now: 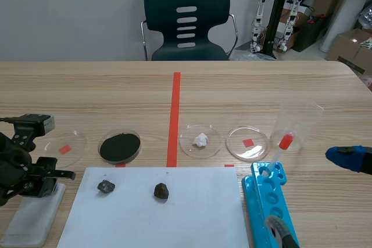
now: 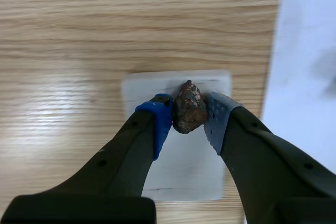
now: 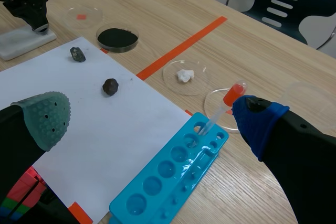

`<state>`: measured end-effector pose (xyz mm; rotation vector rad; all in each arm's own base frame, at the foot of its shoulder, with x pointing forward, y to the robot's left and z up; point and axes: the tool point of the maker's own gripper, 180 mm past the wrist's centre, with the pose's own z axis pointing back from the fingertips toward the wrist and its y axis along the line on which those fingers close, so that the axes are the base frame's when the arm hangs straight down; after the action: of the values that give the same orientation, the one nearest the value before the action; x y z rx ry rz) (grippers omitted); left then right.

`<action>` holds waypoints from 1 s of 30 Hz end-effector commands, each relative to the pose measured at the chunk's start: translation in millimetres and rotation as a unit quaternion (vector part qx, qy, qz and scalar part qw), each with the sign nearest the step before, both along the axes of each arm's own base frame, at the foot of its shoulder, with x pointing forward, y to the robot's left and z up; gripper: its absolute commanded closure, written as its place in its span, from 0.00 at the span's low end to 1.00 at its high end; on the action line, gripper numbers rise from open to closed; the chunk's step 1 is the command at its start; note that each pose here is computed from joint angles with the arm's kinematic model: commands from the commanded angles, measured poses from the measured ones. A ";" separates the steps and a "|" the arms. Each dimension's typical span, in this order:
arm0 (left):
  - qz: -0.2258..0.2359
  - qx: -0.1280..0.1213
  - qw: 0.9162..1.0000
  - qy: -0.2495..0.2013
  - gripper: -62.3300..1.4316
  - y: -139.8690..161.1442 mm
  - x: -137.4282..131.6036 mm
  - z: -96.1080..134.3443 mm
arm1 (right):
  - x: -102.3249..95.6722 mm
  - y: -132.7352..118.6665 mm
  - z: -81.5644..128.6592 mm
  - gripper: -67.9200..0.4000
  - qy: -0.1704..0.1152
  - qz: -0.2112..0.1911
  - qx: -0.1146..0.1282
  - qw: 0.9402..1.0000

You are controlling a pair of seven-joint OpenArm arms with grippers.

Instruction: Rub the mineral on the streak plate

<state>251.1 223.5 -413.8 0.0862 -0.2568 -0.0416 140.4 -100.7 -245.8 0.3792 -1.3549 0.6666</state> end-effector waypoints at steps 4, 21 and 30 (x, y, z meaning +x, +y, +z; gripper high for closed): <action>0.013 0.054 0.998 0.009 0.84 25.5 -4.4 2.6 | 2.0 1.8 7.3 0.04 -0.011 0.000 0.011 1.000; -0.010 -0.119 0.993 -0.005 0.84 -37.0 0.2 2.2 | 2.0 1.8 7.3 0.04 -0.011 0.000 0.011 1.000; 0.008 0.002 1.000 0.004 0.84 8.2 -3.1 0.3 | 2.0 1.8 7.3 0.04 -0.011 0.000 0.011 1.000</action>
<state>250.6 218.1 -414.2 0.0416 -0.2585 -0.0269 140.4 -100.6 -245.8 0.3793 -1.3553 0.6666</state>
